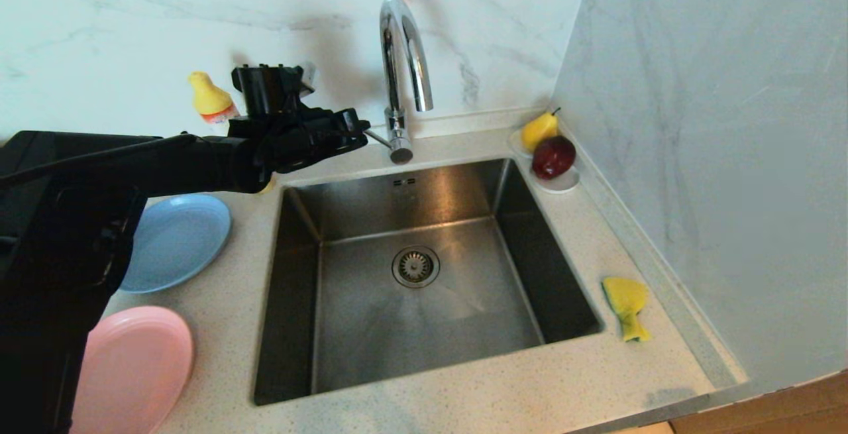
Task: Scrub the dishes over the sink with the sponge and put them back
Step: Turn on the faucet
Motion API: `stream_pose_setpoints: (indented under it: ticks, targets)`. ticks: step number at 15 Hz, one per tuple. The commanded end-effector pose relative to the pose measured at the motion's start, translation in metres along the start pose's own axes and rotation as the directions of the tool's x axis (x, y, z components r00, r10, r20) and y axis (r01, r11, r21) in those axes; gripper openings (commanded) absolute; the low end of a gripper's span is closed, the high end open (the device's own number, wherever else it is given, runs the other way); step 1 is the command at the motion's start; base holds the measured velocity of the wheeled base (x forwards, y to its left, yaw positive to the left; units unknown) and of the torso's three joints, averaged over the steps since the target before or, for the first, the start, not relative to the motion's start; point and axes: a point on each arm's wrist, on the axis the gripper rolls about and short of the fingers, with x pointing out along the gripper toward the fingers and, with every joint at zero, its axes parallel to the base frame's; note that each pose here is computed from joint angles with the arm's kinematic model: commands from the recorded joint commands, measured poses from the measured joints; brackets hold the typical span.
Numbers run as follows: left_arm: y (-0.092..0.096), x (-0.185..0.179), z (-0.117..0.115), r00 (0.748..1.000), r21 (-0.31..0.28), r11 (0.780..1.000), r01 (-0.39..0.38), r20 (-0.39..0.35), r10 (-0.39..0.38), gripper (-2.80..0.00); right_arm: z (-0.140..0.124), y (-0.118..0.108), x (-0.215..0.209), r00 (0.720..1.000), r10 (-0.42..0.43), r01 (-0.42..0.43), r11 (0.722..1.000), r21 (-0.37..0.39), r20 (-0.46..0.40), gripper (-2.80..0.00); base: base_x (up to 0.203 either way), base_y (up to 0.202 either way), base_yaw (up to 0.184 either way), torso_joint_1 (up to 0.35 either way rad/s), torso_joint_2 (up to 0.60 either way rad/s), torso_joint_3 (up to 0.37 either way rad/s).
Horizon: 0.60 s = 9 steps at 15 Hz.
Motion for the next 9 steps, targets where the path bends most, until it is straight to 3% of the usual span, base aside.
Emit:
stream_pose_setpoints:
  ticks: [1, 9]
  targets:
    - [0.003, 0.0029, -0.0053, 1.0, -0.006, 1.0, -0.003, -0.011, 0.003, -2.8, 0.0001, 0.0, 0.0, 1.0, 0.0, 0.0, 1.0, 0.0, 0.0, -2.8, 0.0, 0.0, 0.0, 0.0, 0.0, 0.0]
    - [0.0058, 0.0068, -0.0133, 1.0, -0.011, 1.0, -0.006, -0.019, 0.006, -2.8, 0.0001, 0.0, 0.0, 1.0, 0.0, 0.0, 1.0, 0.0, 0.0, -2.8, 0.0, 0.0, 0.0, 0.0, 0.0, 0.0]
